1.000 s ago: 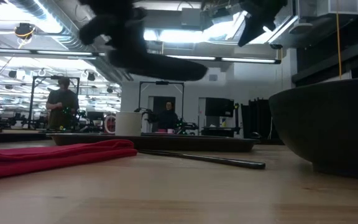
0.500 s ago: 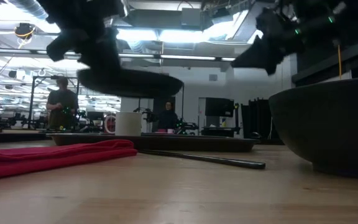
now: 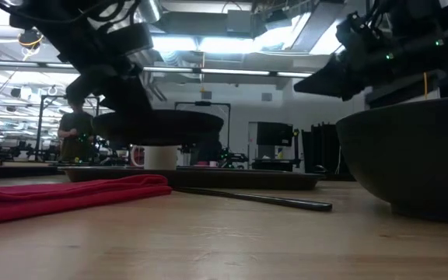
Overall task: Set up tray
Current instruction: Put the black plate on the brown tray below the white mug
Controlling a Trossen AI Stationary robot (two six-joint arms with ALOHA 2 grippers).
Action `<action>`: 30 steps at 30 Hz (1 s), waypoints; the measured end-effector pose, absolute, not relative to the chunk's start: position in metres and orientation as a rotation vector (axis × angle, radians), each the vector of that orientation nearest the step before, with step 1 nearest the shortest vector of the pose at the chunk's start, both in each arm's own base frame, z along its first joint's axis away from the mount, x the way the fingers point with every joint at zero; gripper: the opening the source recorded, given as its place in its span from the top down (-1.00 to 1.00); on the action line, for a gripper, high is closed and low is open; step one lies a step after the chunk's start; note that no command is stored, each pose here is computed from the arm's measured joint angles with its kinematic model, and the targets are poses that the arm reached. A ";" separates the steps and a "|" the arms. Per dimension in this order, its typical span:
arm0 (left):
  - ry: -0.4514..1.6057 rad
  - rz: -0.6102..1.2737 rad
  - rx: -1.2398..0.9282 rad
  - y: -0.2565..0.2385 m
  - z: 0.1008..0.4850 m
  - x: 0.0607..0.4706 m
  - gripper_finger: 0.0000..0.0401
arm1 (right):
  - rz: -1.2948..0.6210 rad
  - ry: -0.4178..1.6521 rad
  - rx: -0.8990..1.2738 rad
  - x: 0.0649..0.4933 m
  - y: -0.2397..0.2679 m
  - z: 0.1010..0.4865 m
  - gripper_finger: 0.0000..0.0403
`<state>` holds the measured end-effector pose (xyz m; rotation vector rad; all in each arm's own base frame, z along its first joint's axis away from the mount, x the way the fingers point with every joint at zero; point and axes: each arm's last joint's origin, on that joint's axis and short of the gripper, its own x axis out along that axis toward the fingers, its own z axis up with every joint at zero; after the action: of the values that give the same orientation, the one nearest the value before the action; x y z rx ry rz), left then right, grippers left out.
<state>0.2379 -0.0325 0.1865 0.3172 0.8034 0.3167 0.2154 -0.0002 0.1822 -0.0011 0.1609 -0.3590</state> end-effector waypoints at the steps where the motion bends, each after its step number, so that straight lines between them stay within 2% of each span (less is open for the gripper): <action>1: 0.805 0.307 0.316 -0.031 0.187 0.239 0.99 | -0.359 0.159 -0.001 0.216 0.000 0.183 0.95; 11: 0.848 0.292 0.272 -0.016 0.173 0.237 0.99 | -0.359 0.158 0.004 0.216 0.000 0.183 0.95; 30: 0.907 0.226 0.278 -0.019 0.154 0.243 0.99 | -0.359 0.167 0.002 0.216 0.000 0.183 0.94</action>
<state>0.2427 -0.0186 0.1538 0.2778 0.9066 0.2257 0.2162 -0.0003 0.1827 0.0023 0.1666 -0.3588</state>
